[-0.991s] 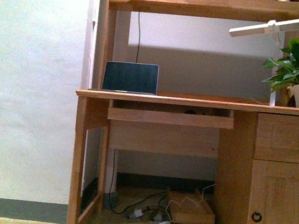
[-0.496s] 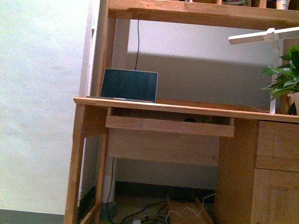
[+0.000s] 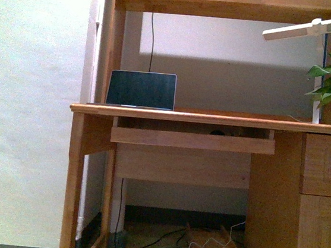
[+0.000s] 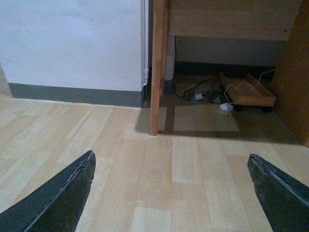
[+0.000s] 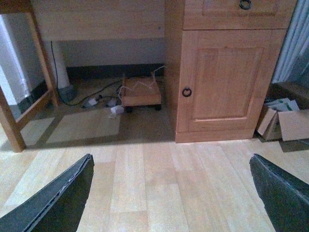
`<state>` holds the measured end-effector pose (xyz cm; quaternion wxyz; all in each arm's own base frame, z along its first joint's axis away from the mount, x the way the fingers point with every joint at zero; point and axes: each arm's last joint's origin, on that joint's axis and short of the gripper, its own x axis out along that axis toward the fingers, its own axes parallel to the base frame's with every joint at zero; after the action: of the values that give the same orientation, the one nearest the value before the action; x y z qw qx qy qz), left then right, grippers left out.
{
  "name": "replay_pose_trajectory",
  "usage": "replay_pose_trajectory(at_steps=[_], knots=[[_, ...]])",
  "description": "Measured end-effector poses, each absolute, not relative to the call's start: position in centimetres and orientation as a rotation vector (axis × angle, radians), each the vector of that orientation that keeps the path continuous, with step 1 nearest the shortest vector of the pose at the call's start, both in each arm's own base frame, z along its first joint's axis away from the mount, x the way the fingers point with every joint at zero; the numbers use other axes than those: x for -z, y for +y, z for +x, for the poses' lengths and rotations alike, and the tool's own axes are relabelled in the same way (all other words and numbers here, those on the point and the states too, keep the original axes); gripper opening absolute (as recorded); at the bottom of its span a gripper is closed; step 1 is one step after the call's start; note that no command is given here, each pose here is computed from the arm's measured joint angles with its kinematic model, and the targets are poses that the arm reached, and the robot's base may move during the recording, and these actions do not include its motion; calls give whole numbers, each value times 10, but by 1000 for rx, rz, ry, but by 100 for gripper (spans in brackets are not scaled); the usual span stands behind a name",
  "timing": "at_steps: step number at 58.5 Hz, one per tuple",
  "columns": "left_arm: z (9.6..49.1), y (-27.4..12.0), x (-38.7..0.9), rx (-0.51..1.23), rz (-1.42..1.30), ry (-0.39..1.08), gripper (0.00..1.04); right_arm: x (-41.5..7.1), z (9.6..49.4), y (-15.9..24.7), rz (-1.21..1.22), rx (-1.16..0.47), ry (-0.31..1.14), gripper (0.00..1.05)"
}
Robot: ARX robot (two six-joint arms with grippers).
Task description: Place mouse
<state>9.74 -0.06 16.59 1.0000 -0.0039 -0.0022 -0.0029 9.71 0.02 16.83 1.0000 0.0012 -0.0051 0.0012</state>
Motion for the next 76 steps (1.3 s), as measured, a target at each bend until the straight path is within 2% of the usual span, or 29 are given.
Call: replay_pose_trajectory(at_steps=[76], knots=[[97,-1,-166,5,-8,-4,97,-168,97,0,2,-3,-10,97]])
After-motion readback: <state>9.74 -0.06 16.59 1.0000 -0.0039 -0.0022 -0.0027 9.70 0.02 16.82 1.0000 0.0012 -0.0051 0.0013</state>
